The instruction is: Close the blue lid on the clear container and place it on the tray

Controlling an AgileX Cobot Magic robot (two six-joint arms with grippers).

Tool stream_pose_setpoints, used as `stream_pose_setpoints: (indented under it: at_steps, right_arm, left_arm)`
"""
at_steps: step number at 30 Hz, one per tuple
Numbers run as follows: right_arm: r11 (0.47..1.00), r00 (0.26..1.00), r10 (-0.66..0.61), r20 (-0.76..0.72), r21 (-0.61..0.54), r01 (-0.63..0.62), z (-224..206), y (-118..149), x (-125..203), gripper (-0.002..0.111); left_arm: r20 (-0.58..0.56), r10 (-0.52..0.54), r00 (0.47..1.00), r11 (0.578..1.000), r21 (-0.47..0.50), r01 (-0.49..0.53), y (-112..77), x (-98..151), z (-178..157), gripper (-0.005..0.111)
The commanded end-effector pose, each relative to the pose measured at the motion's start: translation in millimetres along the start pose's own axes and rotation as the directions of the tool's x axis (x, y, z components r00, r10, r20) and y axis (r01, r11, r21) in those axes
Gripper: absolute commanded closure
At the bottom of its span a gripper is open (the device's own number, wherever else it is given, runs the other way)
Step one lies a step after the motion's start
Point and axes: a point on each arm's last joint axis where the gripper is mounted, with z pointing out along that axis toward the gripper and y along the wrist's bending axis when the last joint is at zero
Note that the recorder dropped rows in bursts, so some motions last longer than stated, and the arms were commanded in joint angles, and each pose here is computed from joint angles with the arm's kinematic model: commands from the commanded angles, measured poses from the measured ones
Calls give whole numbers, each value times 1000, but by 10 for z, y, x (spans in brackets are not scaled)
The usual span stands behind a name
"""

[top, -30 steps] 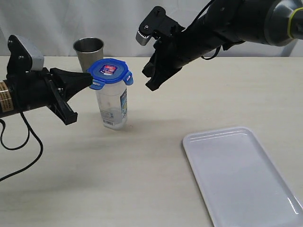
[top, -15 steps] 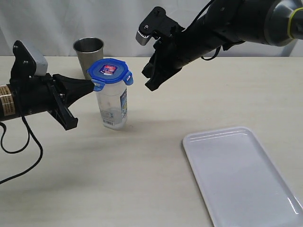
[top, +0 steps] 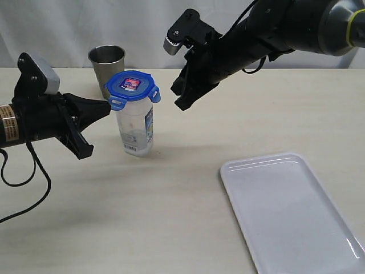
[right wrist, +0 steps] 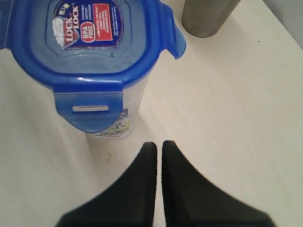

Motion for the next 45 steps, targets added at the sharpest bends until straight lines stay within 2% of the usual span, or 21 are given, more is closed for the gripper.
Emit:
stream_pose_setpoints:
  at_steps: [1,3,5,9,13,19,39,45]
  right_arm:
    - [1000,1000,7,4,-1,-7,-56,-7,-10,104]
    - [1000,1000,13,18,16,-13,-89,-17,-34,104]
    - [994,997,49,67,91,-55,-119,-84,-84,104]
    - [992,993,91,72,76,-97,35,-83,-38,104]
    - [995,994,89,62,47,-92,89,-27,-41,104]
    - [995,993,93,78,22,-95,88,-7,-56,104]
    - [992,992,120,50,-56,-117,137,64,-10,104]
    - [994,995,82,61,-74,-77,170,165,-75,104]
  left_arm:
    - [-15,-2,1000,1000,-23,2,28,4,7,107]
    - [-70,-8,997,992,-124,-1,120,55,-2,107]
    - [-59,-32,998,983,-185,20,174,49,-10,107]
    - [22,-40,999,984,-174,43,191,103,80,107]
    - [26,-76,997,984,-162,79,269,238,241,107]
    - [89,-74,993,983,-163,88,296,178,259,107]
    - [107,-76,991,980,-176,95,310,164,255,107]
    - [103,-77,992,980,-177,95,311,167,256,107]
